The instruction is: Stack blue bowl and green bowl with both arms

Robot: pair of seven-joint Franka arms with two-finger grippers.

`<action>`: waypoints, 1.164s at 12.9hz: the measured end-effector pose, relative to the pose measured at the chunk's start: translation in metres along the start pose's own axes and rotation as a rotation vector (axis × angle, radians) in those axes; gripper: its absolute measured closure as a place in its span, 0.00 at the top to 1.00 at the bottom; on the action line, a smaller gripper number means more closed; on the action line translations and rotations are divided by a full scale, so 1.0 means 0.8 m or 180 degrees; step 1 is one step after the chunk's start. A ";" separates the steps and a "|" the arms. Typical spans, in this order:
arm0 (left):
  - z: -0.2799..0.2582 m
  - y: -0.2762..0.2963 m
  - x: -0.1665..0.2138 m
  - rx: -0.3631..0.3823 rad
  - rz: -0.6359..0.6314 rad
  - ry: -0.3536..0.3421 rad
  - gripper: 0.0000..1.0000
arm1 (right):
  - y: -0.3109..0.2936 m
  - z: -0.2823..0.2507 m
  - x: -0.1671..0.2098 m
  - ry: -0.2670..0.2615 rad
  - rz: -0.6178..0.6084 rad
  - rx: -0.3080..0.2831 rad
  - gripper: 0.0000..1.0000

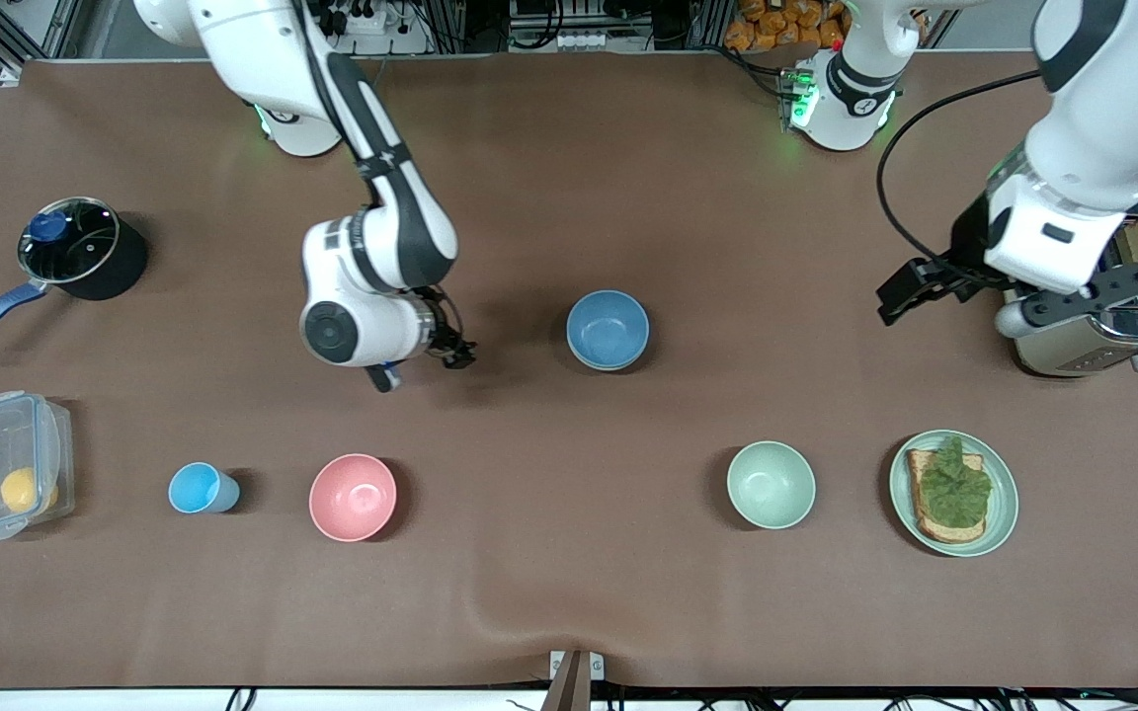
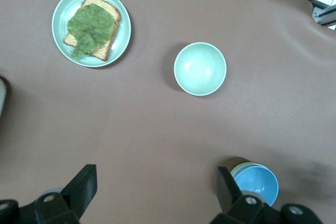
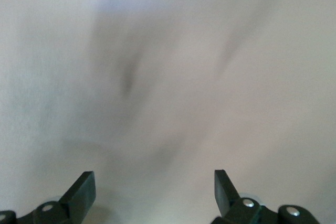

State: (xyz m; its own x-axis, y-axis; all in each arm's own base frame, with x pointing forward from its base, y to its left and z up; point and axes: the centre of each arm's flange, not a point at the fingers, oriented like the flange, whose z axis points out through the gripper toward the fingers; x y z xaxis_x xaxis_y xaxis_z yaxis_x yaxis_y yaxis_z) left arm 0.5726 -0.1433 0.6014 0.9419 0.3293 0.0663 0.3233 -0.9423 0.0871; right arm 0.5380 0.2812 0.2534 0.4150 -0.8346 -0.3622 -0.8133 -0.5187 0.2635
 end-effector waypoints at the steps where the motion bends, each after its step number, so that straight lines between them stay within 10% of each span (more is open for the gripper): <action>1: -0.007 -0.009 0.005 0.0005 -0.0007 0.0006 1.00 | 0.011 -0.019 0.014 0.0060 -0.0036 -0.0070 1.00; 7: -0.035 -0.062 0.033 0.0056 0.0525 0.0002 1.00 | 0.094 -0.149 0.099 0.0462 -0.0595 -0.0339 1.00; 15: -0.043 -0.092 0.045 0.0085 0.0687 -0.0009 1.00 | 0.214 -0.300 0.229 0.0542 -0.1504 0.0222 1.00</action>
State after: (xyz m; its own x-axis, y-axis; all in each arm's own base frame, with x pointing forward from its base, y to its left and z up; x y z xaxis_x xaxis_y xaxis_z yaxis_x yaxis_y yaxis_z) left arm 0.5797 -0.0599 0.6319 0.9898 0.1195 0.0777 0.1162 -0.9922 0.0449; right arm 0.5724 -0.0047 0.4467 0.8001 -0.5330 -0.2751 -0.5435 -0.8383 0.0436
